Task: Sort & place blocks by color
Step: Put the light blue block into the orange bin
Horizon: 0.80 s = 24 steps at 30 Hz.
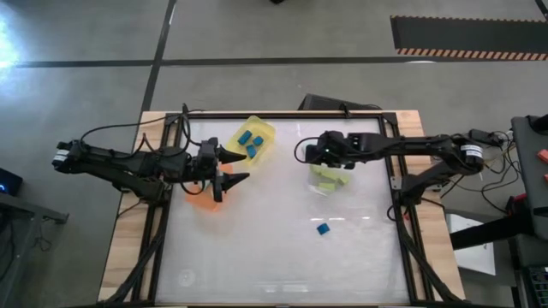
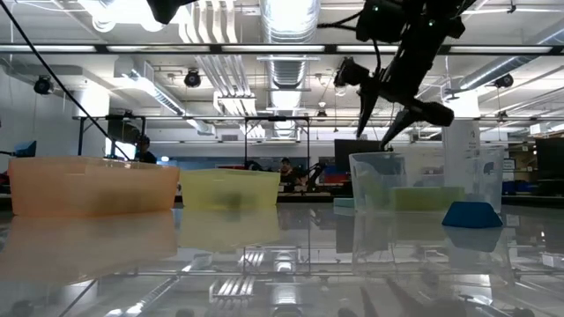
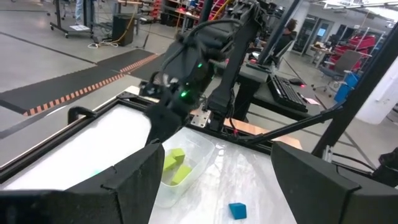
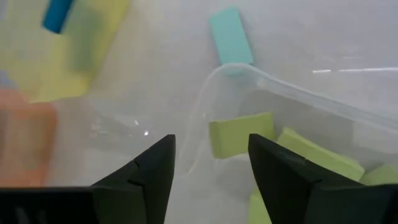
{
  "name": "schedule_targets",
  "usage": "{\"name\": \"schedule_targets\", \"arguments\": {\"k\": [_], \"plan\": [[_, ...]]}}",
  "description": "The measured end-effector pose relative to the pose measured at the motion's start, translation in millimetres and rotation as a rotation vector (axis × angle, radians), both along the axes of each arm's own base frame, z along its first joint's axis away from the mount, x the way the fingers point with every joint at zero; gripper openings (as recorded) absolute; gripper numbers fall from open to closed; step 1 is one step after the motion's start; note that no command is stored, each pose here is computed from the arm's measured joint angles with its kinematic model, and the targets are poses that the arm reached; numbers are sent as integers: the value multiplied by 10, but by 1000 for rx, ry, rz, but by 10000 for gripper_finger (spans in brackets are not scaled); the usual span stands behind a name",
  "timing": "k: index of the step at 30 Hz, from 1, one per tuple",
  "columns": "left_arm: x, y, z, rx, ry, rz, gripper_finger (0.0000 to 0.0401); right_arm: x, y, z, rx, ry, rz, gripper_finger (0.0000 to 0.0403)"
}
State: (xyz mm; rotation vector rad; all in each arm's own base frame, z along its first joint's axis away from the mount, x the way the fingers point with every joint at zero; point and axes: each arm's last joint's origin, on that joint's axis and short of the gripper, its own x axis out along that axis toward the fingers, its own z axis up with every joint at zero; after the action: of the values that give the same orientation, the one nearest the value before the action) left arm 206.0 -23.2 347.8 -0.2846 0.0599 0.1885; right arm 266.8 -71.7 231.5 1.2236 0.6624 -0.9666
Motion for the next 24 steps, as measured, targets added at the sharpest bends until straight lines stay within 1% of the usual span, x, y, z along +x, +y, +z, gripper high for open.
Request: {"name": "schedule_targets", "arguments": {"k": [5,10,16,20,24], "plan": [[-1,8,-1,2,0,20,279,-56,32,136,4,-59,78,152],[-1,8,-1,3,0,21,279,-104,6,305,-28,-163,76,101],[-2,15,0,4,-1,46,279,-154,-96,406,-80,-218,73,48],[-2,16,0,3,-1,49,279,-166,-183,481,-121,-248,83,25],[-4,22,0,4,-2,72,279,-107,-351,695,-202,-263,103,13]]}}
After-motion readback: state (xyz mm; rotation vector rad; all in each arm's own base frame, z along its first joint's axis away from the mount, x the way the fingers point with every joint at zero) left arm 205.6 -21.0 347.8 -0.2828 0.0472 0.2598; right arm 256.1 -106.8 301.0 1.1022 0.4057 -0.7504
